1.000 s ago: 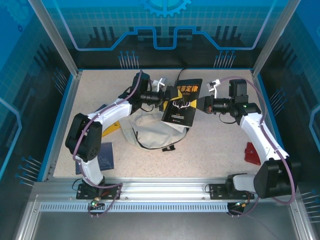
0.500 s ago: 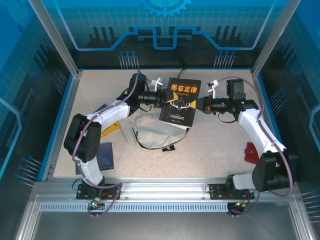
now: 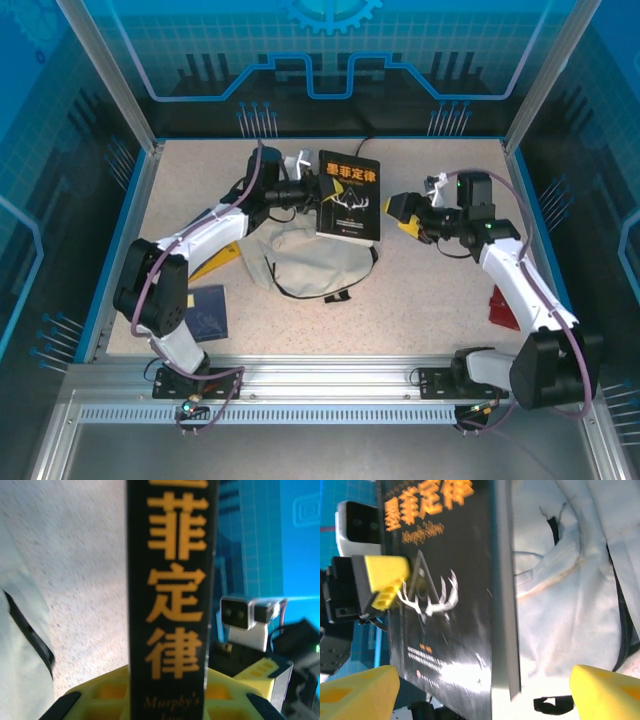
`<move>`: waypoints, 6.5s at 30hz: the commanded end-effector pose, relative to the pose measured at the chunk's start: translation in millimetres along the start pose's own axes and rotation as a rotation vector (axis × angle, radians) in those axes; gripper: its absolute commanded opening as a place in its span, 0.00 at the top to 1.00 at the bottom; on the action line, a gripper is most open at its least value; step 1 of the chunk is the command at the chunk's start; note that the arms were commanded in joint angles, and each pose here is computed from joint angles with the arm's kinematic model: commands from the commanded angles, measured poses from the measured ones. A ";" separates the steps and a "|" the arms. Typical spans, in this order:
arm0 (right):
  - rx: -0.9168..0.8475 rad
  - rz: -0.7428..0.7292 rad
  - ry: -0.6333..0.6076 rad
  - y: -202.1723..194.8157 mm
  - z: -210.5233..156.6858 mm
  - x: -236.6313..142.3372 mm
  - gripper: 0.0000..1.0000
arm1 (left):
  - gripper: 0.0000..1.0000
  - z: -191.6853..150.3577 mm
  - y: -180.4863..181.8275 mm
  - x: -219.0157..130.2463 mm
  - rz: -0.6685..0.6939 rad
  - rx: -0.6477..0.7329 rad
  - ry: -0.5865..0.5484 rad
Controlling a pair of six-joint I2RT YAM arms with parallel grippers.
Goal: Pack books, pencil case, and school supplies into a backpack
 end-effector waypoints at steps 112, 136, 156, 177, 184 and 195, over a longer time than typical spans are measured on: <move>-0.010 -0.347 -0.472 -5.8 5.3 -67.8 0.96 | 0.60 -151.8 50.9 78.2 1.028 0.715 0.784; -0.039 -0.367 -0.436 2.3 -8.4 -81.3 0.98 | 1.00 -97.8 -41.6 44.8 0.796 0.825 0.300; 0.049 -0.107 -0.195 5.5 -48.6 -50.1 1.00 | 1.00 -49.4 -89.9 42.1 0.618 0.766 -0.027; 0.221 -0.077 -0.269 -29.5 -18.3 90.6 1.00 | 1.00 -55.8 -92.0 36.0 0.572 0.753 -0.021; 0.297 -0.135 -0.242 -55.3 -15.4 147.4 0.98 | 1.00 -59.2 -87.8 32.5 0.578 0.741 -0.014; 0.378 -0.059 -0.154 -62.3 -6.6 219.1 0.93 | 1.00 -63.1 -84.8 27.7 0.580 0.724 -0.008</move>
Point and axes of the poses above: each hand's point on the last joint's axis, 136 mm out from that joint toward the fingers, its own x axis out along the fingers, its own y axis along the line the jaws close on, z = x × y, the point moved 9 cm from there along -x, back along the fingers, and after that the axes turned 4 degrees about x, right-handed, at the moved point
